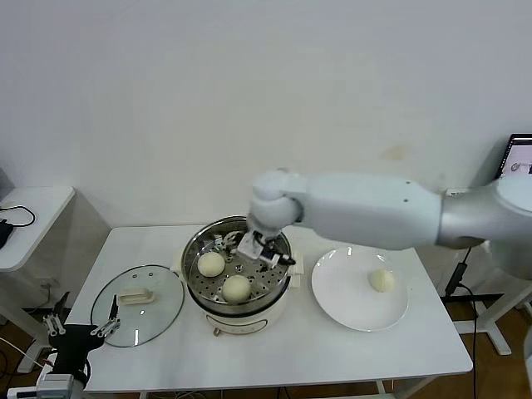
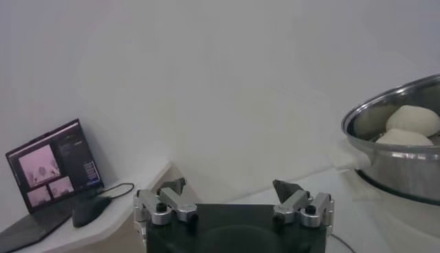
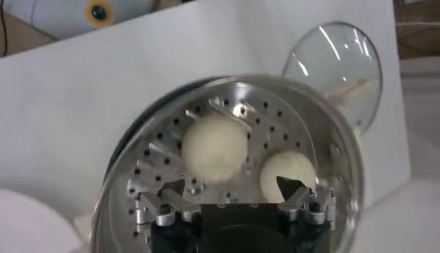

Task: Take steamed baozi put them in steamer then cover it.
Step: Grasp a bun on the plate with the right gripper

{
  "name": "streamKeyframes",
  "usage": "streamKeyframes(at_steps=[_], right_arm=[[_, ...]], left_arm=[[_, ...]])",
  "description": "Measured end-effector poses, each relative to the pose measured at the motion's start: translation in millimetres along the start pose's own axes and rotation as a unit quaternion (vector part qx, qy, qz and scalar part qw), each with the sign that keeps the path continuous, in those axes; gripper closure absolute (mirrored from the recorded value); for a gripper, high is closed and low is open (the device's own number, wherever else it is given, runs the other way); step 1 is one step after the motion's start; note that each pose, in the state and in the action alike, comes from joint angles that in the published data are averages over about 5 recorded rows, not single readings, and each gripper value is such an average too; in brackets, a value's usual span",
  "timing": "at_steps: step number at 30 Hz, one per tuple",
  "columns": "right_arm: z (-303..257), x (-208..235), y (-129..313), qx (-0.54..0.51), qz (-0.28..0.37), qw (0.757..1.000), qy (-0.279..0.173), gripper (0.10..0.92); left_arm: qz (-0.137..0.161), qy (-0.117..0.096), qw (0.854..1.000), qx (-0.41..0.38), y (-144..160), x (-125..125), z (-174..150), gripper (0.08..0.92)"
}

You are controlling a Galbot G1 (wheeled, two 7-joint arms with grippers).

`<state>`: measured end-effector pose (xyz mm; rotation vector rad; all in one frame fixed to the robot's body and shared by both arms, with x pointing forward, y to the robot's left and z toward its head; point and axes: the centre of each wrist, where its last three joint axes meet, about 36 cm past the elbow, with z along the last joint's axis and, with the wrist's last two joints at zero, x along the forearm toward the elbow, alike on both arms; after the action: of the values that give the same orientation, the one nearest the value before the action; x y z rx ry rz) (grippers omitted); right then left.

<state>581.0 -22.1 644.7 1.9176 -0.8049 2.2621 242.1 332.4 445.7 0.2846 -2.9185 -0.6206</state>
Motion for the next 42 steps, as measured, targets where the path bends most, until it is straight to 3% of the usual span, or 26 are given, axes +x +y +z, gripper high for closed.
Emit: streamKeyframes(at_steps=[9, 18, 31, 42], right_arm=[[50.7, 47.8, 59.4, -0.141, 0.002, 0.989, 0.051, 0.200], [102.2, 62.8, 163.9, -0.281, -0.005, 0.955, 0.094, 0.200], [150.1, 15.3, 288.1, -0.421, -0.032, 0.899, 0.114, 0.200], [172.9, -31.3, 333.9, -0.478, -0.054, 0.869, 0.117, 0.200]], left_arm=[[0.011, -0.006, 1.000, -0.005, -2.7, -4.8, -0.9, 0.177], [0.019, -0.012, 1.000, -0.011, -3.5, -5.9, -4.3, 0.177], [0.023, -0.006, 0.999, -0.024, -3.3, -0.4, -7.6, 0.177], [0.021, -0.002, 0.999, -0.026, -2.8, 2.6, -7.0, 0.177]])
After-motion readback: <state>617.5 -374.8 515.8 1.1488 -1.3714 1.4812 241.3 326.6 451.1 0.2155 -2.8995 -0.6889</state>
